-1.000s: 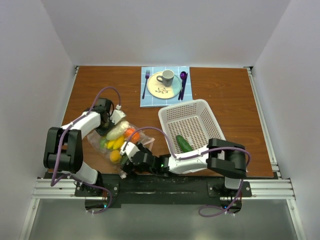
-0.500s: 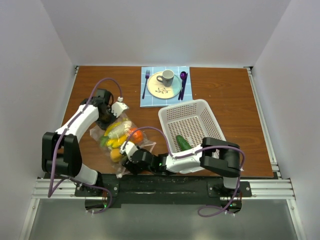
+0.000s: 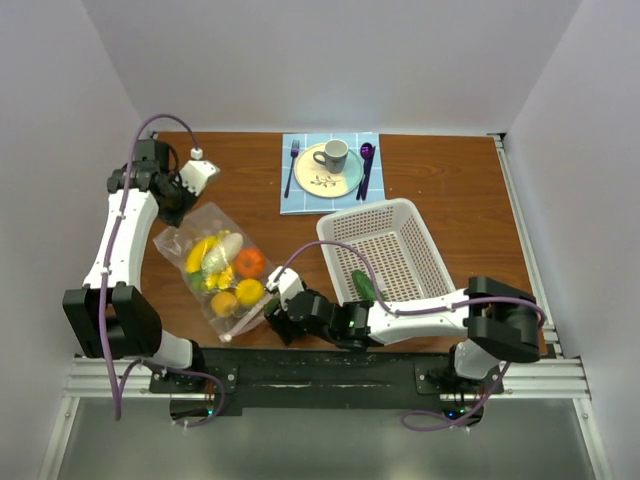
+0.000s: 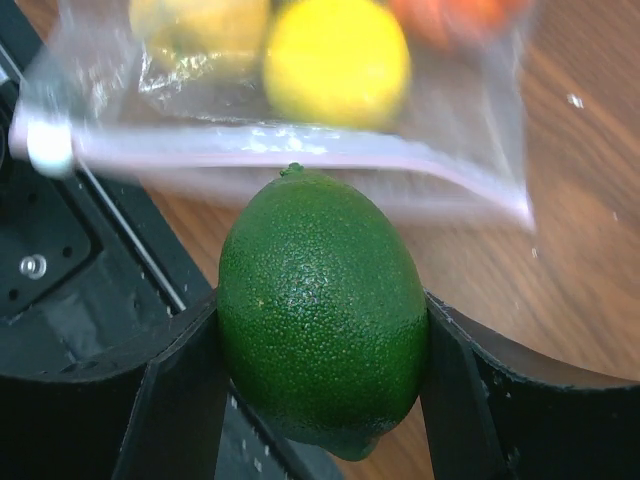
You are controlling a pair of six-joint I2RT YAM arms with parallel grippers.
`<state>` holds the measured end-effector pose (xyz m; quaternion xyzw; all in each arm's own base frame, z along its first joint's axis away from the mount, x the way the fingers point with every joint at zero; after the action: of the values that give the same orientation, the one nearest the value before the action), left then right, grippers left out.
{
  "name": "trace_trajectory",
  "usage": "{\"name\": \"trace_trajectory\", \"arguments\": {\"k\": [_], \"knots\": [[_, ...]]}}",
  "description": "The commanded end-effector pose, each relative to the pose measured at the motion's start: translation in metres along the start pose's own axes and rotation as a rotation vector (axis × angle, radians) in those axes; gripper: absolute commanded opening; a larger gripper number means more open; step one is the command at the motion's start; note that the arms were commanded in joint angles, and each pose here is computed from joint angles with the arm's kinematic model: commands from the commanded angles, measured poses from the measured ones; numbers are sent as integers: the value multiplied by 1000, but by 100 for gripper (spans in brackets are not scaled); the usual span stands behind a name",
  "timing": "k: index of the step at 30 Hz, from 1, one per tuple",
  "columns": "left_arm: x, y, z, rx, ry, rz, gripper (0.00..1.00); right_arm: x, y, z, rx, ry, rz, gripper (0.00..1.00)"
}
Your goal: Open the zip-top bag and remove the fake food
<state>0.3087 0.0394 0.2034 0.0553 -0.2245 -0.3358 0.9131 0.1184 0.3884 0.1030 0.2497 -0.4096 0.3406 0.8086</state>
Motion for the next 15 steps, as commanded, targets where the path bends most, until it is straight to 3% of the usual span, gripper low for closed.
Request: {"name": "trace_trajectory", "arguments": {"k": [1,5,9,13,15], "knots": [[8,11,15,4,-39,-14,0,-17,-16,21,-69,92,-57,0],[18,-1,19,-77,-92,11,0,-15,-29,48,-118,118,-83,0],[25,-26,24,-156,-106,20,0,24,-51,81,-222,3,-95,0],[35,-40,37,-168,-135,2,0,58,-97,105,-458,-82,-132,0],[38,-39,47,-165,-146,5,0,47,-132,109,-619,-28,-168,0]]}}
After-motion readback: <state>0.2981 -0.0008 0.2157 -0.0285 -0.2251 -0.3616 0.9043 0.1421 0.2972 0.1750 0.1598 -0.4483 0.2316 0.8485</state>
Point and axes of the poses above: each gripper's point midway between its finger pads, its own z axis back along the fingers, its own y axis along the line the jaws close on, x = y × z, the point moved 3 cm from there along z, back along the fingers, and after that the axes turned 3 degrees about -z, right-handed, at the moved point
